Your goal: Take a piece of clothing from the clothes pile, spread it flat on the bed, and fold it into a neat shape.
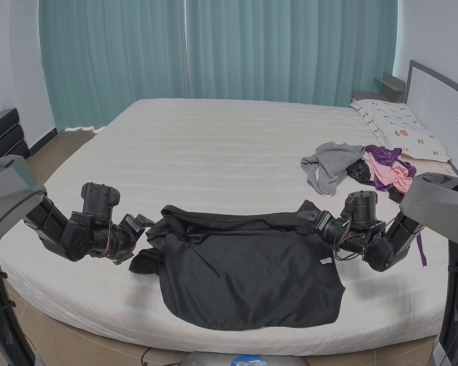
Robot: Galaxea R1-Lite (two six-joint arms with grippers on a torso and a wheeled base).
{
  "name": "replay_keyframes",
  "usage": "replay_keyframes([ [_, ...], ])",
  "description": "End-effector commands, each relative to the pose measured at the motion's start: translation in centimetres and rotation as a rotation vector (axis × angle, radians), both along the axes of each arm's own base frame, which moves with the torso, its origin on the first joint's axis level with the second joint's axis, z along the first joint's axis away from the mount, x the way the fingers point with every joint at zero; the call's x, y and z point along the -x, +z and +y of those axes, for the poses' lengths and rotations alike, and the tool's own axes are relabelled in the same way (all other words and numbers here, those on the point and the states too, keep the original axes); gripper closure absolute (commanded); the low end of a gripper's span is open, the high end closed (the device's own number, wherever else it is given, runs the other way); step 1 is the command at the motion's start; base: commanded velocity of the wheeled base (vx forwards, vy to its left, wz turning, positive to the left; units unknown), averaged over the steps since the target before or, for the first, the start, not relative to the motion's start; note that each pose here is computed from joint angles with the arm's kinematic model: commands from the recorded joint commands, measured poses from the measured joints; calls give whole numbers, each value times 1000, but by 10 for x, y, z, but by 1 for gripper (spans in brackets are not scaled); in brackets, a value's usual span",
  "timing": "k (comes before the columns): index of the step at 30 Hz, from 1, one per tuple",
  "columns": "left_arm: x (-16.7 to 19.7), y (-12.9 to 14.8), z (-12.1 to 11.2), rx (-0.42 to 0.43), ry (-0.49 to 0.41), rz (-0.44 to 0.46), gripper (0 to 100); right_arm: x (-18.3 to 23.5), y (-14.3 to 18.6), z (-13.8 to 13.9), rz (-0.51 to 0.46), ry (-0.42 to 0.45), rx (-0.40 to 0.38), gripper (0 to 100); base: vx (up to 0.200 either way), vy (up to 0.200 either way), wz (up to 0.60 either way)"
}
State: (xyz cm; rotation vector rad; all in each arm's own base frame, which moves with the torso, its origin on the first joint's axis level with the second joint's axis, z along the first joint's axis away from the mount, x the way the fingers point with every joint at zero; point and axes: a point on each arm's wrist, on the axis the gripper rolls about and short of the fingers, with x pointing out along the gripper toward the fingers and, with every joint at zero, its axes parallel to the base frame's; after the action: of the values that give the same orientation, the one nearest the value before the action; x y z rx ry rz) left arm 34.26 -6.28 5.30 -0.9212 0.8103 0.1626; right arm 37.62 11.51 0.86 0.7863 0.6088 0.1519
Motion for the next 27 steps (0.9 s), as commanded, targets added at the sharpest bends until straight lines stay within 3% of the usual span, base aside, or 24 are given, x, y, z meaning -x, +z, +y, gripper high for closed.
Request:
replay_keyframes([
  [1, 3, 2, -2, 4, -3, -1, 0, -21, -9, 7, 38, 0, 14, 0, 0, 0, 0],
  [8, 4, 0, -1, 3, 2, 7, 0, -54, -37, 14, 81, -59, 110, 0, 0, 0, 0],
  [17, 5, -2, -1, 4, 6, 17, 0, -69, -51, 16, 132, -62, 145, 0, 0, 0, 0],
  [21, 5, -2, -1, 4, 6, 17, 0, -82, -48, 15, 87, -75, 126, 0, 0, 0, 0],
  [23, 6, -2, -1, 5, 7, 17, 0, -99, -40, 15, 4, -97, 82, 0, 0, 0, 0],
  [25, 6, -2, -1, 5, 7, 17, 0, -99, -40, 15, 4, -97, 82, 0, 0, 0, 0],
  [26, 5, -3, -1, 4, 7, 20, 0, -116, -33, 14, -96, -121, 29, 0, 0, 0, 0],
  [27, 5, -3, -1, 5, 7, 16, 0, -121, -31, 16, -124, -123, 18, 0, 0, 0, 0],
])
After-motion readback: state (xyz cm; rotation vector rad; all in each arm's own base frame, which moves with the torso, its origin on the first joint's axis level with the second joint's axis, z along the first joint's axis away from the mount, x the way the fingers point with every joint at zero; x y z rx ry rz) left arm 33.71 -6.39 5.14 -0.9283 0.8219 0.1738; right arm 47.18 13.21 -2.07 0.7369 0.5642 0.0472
